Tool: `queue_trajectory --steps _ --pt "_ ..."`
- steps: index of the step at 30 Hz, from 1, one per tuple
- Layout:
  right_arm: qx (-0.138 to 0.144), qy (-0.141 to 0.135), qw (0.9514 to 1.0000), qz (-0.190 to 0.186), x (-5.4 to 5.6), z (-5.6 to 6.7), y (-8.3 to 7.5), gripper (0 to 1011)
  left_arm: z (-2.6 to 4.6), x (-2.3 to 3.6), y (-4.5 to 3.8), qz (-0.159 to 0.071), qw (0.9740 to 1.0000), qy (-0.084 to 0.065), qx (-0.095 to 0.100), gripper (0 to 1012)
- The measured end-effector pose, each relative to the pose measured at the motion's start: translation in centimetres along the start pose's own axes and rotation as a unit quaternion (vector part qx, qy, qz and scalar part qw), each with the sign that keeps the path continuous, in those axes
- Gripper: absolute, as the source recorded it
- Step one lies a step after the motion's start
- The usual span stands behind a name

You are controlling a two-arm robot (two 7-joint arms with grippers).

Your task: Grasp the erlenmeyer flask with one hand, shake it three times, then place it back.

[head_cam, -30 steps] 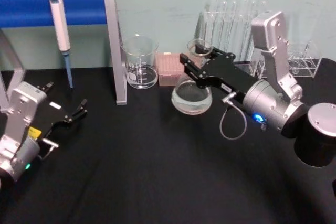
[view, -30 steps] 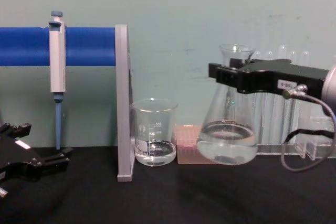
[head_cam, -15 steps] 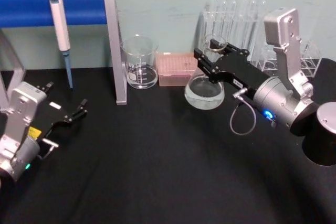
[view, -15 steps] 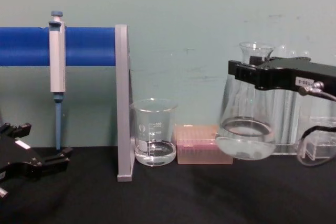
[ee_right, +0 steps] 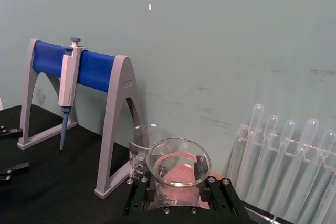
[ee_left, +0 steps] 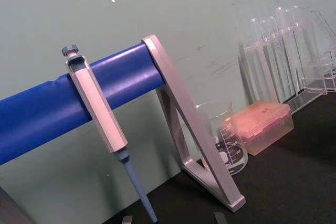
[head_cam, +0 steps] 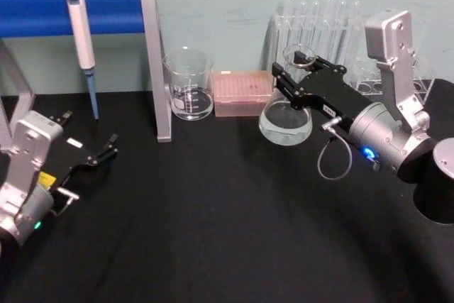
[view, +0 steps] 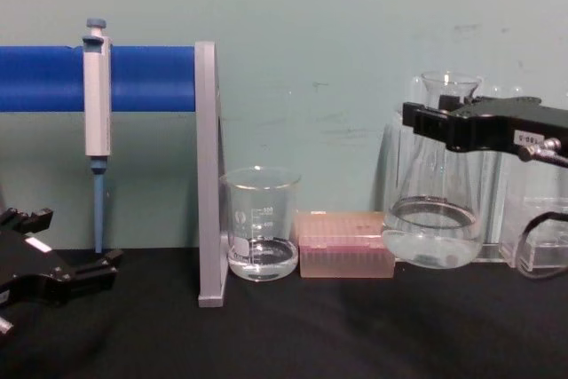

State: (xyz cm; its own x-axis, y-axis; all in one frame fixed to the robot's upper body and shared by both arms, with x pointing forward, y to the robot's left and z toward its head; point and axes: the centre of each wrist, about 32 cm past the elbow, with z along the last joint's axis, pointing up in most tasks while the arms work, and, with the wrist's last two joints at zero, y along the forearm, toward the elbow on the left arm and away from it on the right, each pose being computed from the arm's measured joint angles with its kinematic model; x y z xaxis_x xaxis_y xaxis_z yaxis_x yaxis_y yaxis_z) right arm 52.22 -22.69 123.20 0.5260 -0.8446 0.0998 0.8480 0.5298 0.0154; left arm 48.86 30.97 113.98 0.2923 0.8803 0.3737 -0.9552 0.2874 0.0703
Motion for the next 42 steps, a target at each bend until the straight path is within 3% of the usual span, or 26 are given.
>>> queue_trajectory --steps 8,19,42 --pt "-0.001 0.001 1.0000 0.004 -0.1 0.0 0.1 450 0.00 0.00 0.00 0.000 1.0000 0.000 0.000 1001" --pt "0.000 0.005 0.9988 0.049 -1.4 0.0 0.8 450 0.00 0.00 0.00 0.000 1.0000 0.000 0.000 1001" --pt "-0.002 0.009 0.9909 0.135 -3.4 0.0 2.0 450 0.00 0.00 0.00 0.000 1.0000 0.000 0.000 1001"
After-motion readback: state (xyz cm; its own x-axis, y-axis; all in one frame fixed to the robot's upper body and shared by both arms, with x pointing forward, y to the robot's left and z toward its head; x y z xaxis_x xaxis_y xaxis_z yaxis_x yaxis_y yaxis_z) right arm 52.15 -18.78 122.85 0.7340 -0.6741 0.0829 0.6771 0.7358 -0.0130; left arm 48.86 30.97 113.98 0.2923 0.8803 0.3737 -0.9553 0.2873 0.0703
